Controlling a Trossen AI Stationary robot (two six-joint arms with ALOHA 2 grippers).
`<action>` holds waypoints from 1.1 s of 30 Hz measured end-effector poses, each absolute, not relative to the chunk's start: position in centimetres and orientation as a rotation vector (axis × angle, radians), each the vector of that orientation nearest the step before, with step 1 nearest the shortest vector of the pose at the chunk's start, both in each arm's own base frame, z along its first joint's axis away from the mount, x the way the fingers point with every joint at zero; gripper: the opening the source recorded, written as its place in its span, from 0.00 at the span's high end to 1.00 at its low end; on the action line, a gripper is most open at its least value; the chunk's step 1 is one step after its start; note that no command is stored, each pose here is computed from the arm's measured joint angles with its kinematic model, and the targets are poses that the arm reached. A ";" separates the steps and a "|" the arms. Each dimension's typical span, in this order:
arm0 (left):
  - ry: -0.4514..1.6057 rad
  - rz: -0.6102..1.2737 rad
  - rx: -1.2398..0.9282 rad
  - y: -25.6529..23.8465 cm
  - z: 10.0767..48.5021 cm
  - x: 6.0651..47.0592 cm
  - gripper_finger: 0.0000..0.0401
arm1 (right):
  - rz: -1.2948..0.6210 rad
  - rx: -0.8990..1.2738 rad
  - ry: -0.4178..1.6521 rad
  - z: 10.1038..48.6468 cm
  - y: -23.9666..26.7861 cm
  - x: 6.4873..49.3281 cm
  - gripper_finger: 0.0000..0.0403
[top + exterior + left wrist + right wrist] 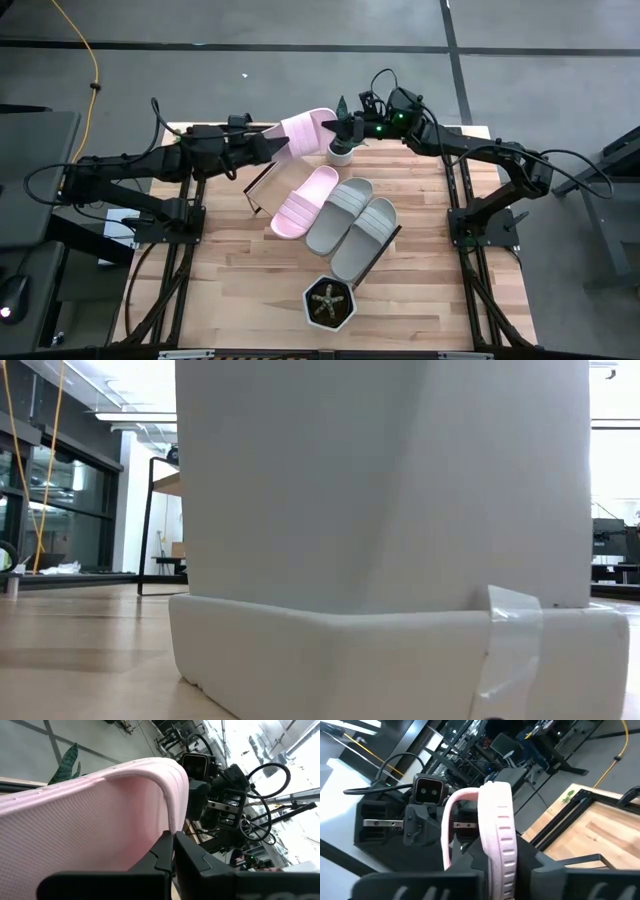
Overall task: Pick and place slides into the shelf
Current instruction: Put the pink slipper on the shelf
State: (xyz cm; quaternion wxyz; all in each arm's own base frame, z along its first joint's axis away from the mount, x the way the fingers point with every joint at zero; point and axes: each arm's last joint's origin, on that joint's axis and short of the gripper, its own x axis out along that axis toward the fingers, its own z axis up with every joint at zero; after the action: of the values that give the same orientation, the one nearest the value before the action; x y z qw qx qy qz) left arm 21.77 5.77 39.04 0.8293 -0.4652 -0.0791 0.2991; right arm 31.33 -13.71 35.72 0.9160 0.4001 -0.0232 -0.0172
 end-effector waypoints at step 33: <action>-0.194 0.624 -0.705 5.9 40.2 21.8 0.85 | -0.364 0.520 -0.128 42.7 -12.2 18.8 0.97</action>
State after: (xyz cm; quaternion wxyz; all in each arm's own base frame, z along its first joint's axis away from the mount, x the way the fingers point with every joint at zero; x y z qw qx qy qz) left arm 21.81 5.86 40.19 0.8867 -0.3390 -0.0934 0.3003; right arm 18.83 -12.22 42.70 0.9481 0.2555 -0.0630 -0.1786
